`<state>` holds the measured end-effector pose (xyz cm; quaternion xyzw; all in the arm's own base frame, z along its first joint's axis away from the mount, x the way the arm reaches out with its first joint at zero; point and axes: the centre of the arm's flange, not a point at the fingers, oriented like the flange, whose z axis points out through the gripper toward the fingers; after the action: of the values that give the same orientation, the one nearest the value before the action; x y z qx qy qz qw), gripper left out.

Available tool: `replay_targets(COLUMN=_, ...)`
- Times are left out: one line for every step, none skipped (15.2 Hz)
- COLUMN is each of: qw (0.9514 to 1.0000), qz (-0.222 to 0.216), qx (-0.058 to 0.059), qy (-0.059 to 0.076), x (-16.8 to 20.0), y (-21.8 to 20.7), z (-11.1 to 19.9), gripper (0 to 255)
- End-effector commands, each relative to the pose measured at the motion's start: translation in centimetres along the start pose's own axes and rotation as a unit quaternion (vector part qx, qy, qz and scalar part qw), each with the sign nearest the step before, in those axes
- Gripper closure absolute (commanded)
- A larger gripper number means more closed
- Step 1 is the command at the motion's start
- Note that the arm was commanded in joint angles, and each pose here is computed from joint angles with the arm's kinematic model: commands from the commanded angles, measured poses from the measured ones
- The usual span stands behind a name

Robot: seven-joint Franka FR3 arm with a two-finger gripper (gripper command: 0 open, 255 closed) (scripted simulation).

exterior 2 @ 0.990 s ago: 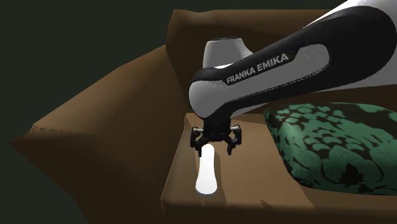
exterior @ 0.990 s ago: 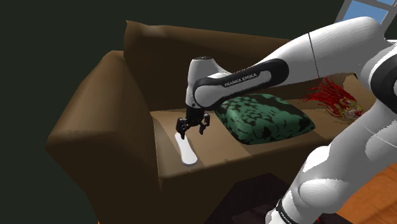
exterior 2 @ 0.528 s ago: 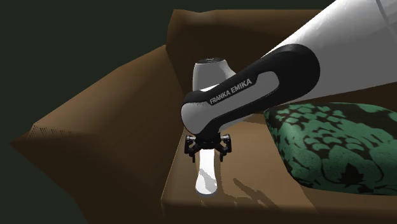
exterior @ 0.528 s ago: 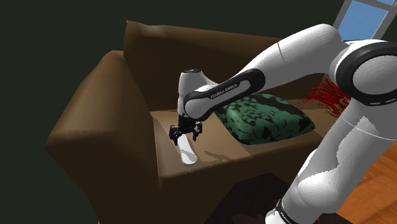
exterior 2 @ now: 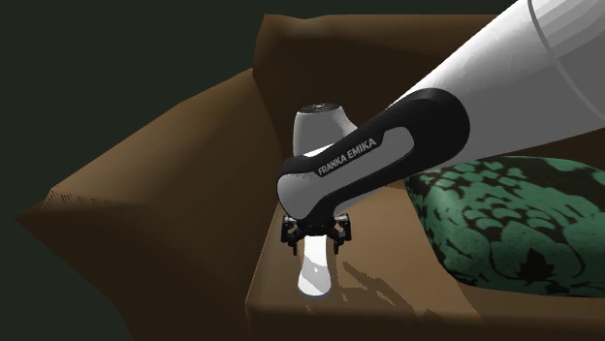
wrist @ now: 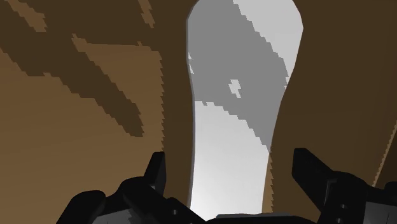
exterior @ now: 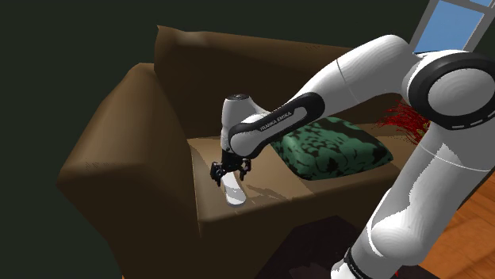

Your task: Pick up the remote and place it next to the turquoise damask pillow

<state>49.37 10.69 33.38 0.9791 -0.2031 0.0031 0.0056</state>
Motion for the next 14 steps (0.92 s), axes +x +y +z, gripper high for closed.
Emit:
replay_targets(qw=1.0, qz=0.0, qx=0.0, qy=0.0, x=0.01, y=0.0, z=0.02, gripper=0)
replay_targets(qw=1.0, qz=0.0, qx=0.0, qy=0.0, x=0.01, y=0.0, z=0.02, gripper=0)
replay_targets(qw=1.0, qz=0.0, qx=0.0, qy=0.0, x=0.0, y=0.0, z=0.02, gripper=0)
replay_targets(qw=1.0, qz=0.0, qx=0.0, qy=0.0, x=0.0, y=0.0, z=0.02, gripper=255)
replay_targets(qw=1.0, qz=0.0, qx=0.0, qy=0.0, x=0.0, y=0.0, z=0.02, gripper=255)
replay_targets(qw=1.0, qz=0.0, qx=0.0, qy=0.0, x=0.0, y=0.0, z=0.01, gripper=255)
replay_targets(qw=1.0, qz=0.0, qx=0.0, qy=0.0, x=0.0, y=0.0, z=0.01, gripper=255)
replay_targets(qw=1.0, qz=0.0, qx=0.0, qy=0.0, x=0.0, y=0.0, z=0.01, gripper=255)
replay_targets(qw=1.0, qz=0.0, qx=0.0, qy=0.0, x=0.0, y=0.0, z=0.01, gripper=255)
replay_targets(qw=1.0, qz=0.0, qx=0.0, qy=0.0, x=0.0, y=0.0, z=0.01, gripper=255)
replay_targets(qw=1.0, qz=0.0, qx=0.0, qy=0.0, x=0.0, y=0.0, z=0.01, gripper=255)
replay_targets(qw=1.0, qz=0.0, qx=0.0, qy=0.0, x=0.0, y=0.0, z=0.01, gripper=255)
replay_targets(qw=1.0, qz=0.0, qx=0.0, qy=0.0, x=0.01, y=0.0, z=0.02, gripper=255)
replay_targets(qw=1.0, qz=0.0, qx=0.0, qy=0.0, x=0.01, y=0.01, z=-0.51, gripper=255)
